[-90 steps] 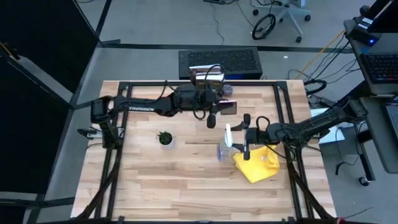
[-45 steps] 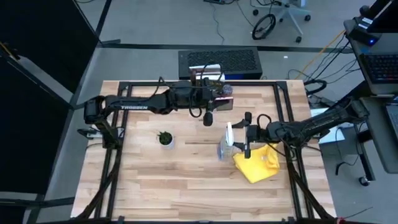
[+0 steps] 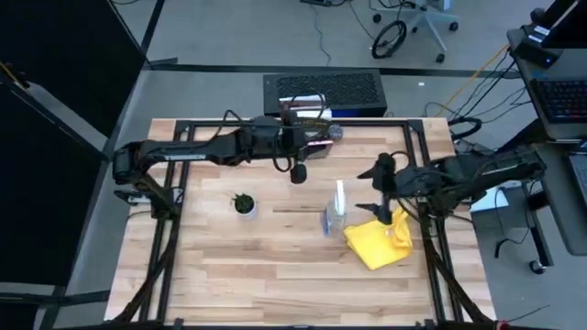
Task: Apply microfiber cloth
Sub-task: Spray the front of the cellphone using the spray bottle, then wipe the front of the cellphone with a microfiber cloth
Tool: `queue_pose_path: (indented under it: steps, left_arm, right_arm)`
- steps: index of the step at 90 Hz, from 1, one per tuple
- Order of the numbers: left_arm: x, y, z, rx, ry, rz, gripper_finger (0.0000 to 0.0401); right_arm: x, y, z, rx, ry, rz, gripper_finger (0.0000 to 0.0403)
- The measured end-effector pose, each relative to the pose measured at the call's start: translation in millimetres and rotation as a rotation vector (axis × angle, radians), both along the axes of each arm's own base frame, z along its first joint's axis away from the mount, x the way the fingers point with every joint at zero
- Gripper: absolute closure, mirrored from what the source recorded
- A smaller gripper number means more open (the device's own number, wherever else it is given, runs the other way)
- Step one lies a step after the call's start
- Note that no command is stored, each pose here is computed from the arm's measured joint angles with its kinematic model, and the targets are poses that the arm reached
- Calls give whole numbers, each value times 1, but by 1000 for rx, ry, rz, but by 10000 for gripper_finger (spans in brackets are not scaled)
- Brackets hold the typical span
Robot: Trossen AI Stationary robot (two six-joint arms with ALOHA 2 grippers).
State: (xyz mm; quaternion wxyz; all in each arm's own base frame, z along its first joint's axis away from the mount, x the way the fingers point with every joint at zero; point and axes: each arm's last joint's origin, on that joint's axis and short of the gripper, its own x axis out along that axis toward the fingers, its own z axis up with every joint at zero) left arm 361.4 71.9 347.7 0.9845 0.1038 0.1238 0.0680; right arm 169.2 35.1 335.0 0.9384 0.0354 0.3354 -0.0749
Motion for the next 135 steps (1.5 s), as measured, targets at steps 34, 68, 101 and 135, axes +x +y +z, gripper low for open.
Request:
queue_pose_path:
  steps: [34, 68, 101, 135]
  left_arm:
    - [-16, -46, -52, -315, 251, 14, 383]
    - [-27, -103, -106, -423, 289, 6, 383]
    - [-28, -117, -103, -388, 262, 10, 383]
    - [-24, -122, -109, -361, 246, 51, 383]
  right_arm:
    - [-13, 8, -55, 97, 144, -117, 26]
    - [-10, 41, -104, 370, 34, -99, 26]
    - [21, 62, -154, 609, -172, -186, 26]
    - [28, -7, -151, 272, -177, -410, 26]
